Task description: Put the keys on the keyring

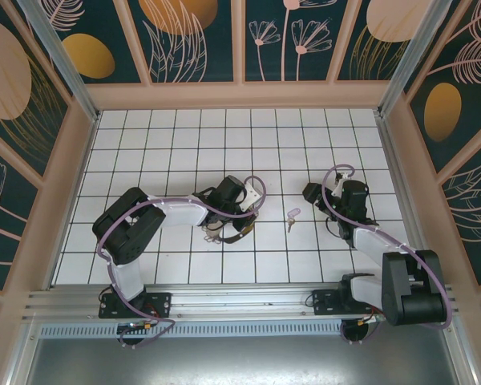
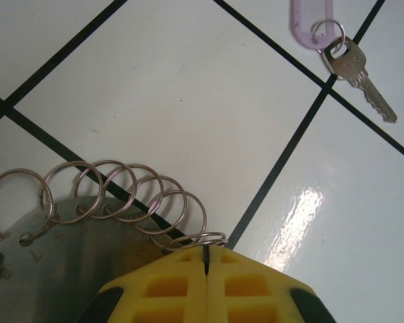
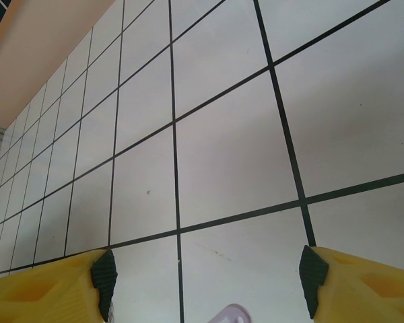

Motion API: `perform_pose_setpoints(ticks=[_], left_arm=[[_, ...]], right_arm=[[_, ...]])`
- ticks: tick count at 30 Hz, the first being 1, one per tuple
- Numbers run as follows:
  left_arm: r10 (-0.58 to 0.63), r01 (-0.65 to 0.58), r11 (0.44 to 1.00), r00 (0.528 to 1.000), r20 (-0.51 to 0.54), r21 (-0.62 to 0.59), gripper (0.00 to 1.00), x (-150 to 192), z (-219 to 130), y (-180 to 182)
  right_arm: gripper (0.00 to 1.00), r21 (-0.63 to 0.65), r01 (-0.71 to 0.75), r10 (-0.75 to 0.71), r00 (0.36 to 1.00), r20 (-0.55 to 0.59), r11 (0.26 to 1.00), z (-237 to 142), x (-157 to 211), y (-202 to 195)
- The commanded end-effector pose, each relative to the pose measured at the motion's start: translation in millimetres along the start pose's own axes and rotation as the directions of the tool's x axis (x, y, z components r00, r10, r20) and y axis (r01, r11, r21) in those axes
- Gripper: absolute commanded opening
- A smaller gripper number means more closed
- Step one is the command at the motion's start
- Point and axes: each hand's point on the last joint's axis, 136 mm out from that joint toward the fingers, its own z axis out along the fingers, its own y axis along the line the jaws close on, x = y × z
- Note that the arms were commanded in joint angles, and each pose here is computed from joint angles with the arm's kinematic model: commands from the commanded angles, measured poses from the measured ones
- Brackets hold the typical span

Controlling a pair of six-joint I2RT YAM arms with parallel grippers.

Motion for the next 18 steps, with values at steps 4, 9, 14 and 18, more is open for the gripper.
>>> perform_pose_setpoints(ticks=[4,9,14,18], left_arm=[[0.038,-0.040,0.999,0.997,0.065,0.020,0.00,-19,-15,-10],[0.059,-0.062,0.998,0.994,0.096,0.022,0.00,-28,-23,-13],[0.060,-0.061,0.998,0.993,0.102,0.004,0.10,-28,-25,-10],[0.055,-0.057,0.998,0.990,0.126,0.006,0.40,-30,-30,-13]], right_arm=[[0.62,-0.166,0.033,-0.034,0.999,-0.005,0.986,-1,-5,34],[0.55,-0.251,0.041,-0.053,0.998,-0.040,0.967,1,-1,48],[0.59,-0.269,0.044,-0.056,0.998,-0.038,0.962,0,0,52],[0.65,-0.288,0.054,-0.072,0.996,-0.051,0.956,-1,4,56]])
